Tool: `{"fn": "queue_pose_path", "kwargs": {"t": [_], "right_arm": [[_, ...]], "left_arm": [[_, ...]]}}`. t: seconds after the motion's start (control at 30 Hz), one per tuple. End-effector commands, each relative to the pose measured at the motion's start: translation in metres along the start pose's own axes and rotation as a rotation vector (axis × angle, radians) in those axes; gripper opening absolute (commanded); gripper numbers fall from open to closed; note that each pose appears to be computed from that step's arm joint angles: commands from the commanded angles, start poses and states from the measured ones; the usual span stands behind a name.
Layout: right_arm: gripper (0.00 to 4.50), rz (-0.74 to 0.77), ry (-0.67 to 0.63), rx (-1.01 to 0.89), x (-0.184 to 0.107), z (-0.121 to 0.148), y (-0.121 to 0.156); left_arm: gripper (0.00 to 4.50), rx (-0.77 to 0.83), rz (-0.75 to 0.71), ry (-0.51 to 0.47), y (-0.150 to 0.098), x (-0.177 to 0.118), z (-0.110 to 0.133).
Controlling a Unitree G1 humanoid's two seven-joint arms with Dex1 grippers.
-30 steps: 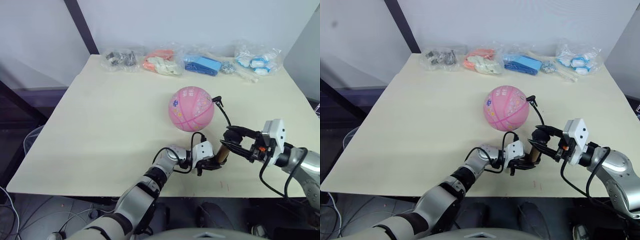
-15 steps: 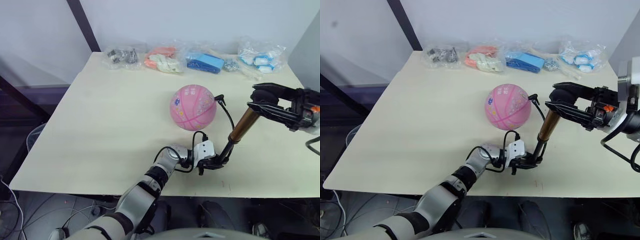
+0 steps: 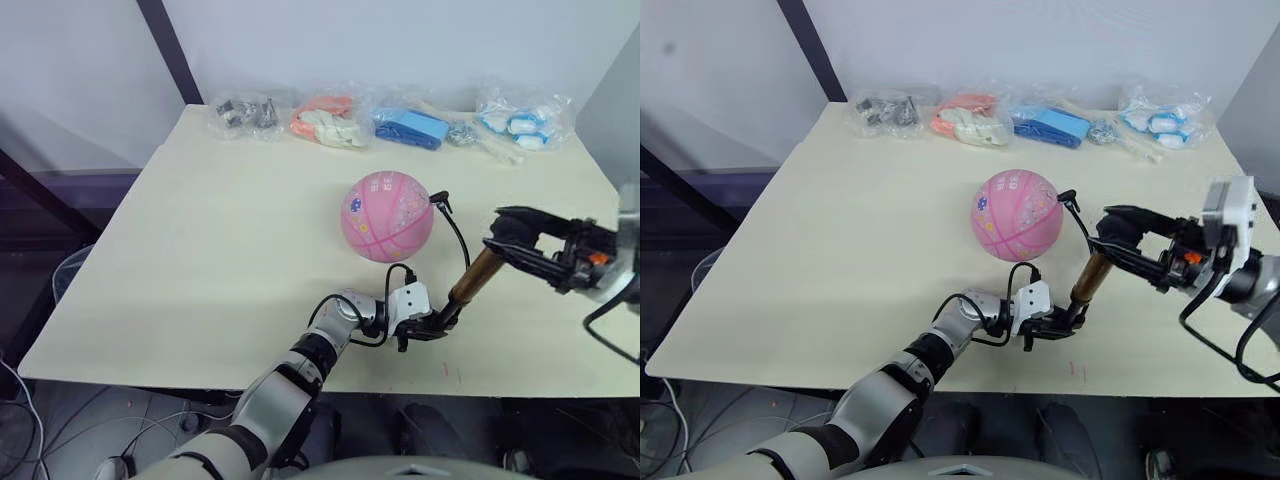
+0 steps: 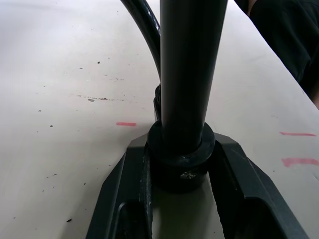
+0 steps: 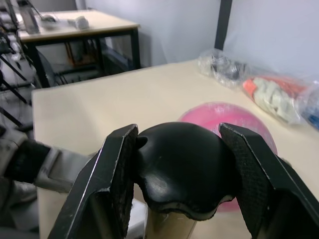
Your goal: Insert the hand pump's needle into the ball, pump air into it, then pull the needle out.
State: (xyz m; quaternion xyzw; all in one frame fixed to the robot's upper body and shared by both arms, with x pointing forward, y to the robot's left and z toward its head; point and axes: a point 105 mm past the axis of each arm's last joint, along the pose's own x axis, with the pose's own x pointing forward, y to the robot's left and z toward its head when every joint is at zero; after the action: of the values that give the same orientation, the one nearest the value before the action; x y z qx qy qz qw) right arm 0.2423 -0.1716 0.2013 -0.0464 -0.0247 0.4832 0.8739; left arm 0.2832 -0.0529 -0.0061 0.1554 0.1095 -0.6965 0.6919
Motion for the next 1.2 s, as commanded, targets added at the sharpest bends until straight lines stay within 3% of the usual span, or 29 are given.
{"fn": "queue_pose_path", "kwargs": {"t": [0.03, 0.2, 0.53, 0.63, 0.83, 1.2], "right_arm": [[2.12, -0.012, 0.116, 0.082, 0.005, -0.047, 0.007], [2.12, -0.022, 0.155, 0.138, 0.013, -0.088, 0.022], [2.12, -0.121, 0.193, 0.170, 0.024, -0.133, 0.027], [2.12, -0.124, 0.149, 0.153, 0.028, -0.118, 0.023], [2.12, -0.099, 0.046, 0.030, 0.020, -0.052, 0.001], [2.12, -0.086, 0.057, -0.054, -0.004, 0.027, -0.019]], "left_arm": [[1.08, -0.072, -0.046, 0.117, -0.016, -0.003, -0.035], [1.08, -0.073, -0.042, 0.116, -0.015, -0.004, -0.035], [1.08, -0.073, -0.044, 0.111, -0.016, -0.002, -0.033], [1.08, -0.072, -0.042, 0.111, -0.015, -0.003, -0.033], [1.08, -0.071, -0.045, 0.115, -0.016, -0.005, -0.035], [1.08, -0.068, -0.042, 0.108, -0.016, -0.004, -0.034]]}}
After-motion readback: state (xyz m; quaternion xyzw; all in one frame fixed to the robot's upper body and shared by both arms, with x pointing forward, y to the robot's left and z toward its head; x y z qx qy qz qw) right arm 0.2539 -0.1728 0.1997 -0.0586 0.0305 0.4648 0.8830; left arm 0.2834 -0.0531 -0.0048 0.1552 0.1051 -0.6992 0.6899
